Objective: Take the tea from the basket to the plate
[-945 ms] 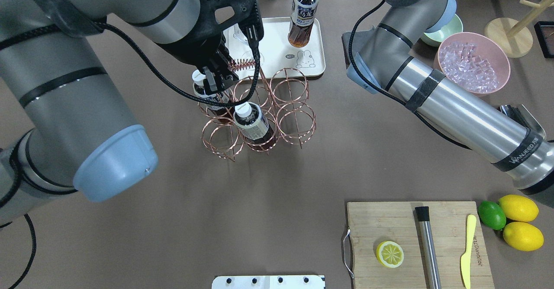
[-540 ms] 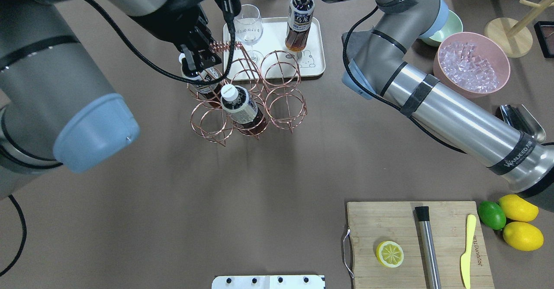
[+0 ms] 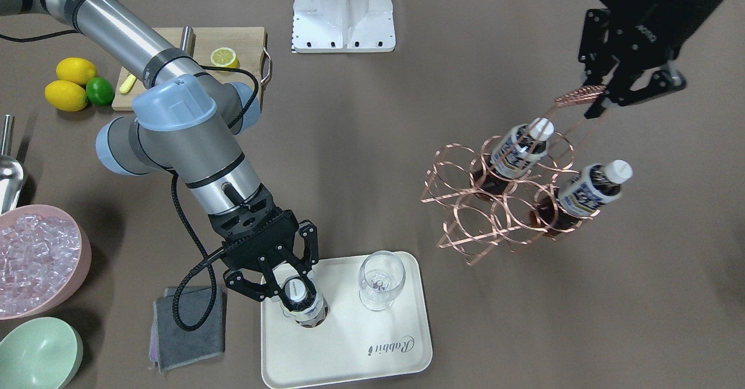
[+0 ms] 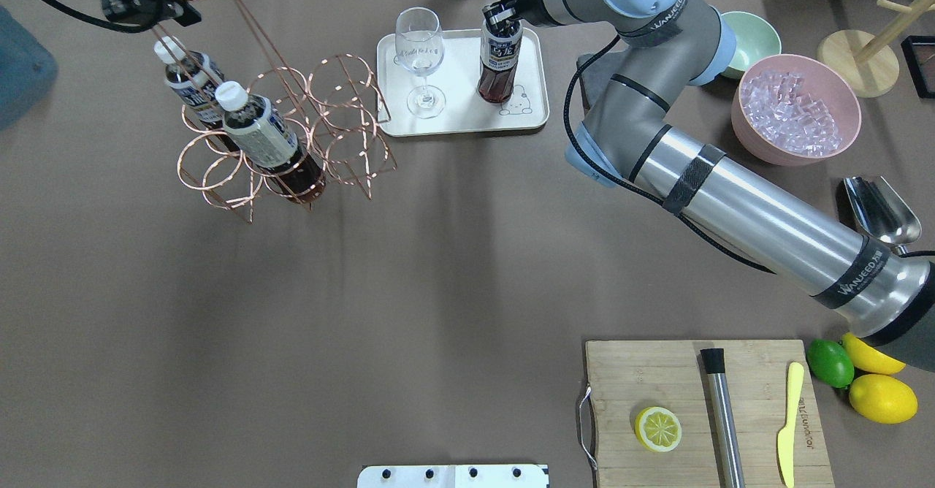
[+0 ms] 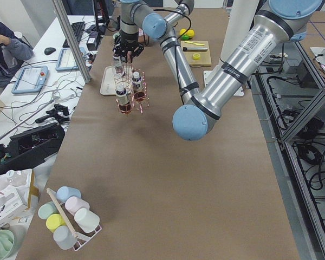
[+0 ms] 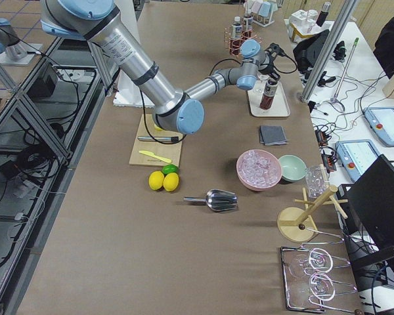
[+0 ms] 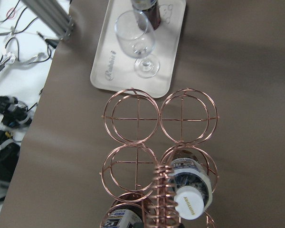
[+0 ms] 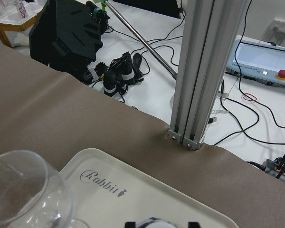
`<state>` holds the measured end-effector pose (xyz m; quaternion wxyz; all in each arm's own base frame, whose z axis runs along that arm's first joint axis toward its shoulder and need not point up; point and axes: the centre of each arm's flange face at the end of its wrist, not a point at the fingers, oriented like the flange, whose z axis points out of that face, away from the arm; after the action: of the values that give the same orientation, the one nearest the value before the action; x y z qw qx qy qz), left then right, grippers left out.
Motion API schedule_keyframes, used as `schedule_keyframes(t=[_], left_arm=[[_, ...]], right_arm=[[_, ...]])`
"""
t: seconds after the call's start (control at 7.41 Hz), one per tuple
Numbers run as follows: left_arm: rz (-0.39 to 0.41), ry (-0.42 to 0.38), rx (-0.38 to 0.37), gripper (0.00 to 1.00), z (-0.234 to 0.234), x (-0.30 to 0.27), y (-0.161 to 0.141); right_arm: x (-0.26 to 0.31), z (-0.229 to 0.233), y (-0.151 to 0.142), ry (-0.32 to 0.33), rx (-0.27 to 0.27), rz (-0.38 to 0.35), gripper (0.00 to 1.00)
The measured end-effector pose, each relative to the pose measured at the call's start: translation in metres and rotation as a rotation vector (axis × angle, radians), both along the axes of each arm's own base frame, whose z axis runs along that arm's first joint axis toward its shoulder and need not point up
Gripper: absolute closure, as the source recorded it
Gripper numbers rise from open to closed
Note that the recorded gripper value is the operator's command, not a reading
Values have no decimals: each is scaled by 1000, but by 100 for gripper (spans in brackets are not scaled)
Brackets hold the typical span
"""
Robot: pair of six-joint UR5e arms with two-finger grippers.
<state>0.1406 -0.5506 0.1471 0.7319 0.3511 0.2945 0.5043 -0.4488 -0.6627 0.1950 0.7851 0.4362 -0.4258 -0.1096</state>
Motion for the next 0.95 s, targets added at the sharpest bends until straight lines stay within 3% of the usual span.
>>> schedule_keyframes(t=[0.54,0.81,0.95], left_arm=[[-149,-75,-200,100,81,-88,-11],[-97,-133,-163,100,114,-106,-8],[-72,-151,-151,100,129,-110,-6]], right_arm=[[10,-20,10,-22,21,8,0],[52,-34,53,-12,4,1,0],[90,-16,77,-3,-8,16,0]])
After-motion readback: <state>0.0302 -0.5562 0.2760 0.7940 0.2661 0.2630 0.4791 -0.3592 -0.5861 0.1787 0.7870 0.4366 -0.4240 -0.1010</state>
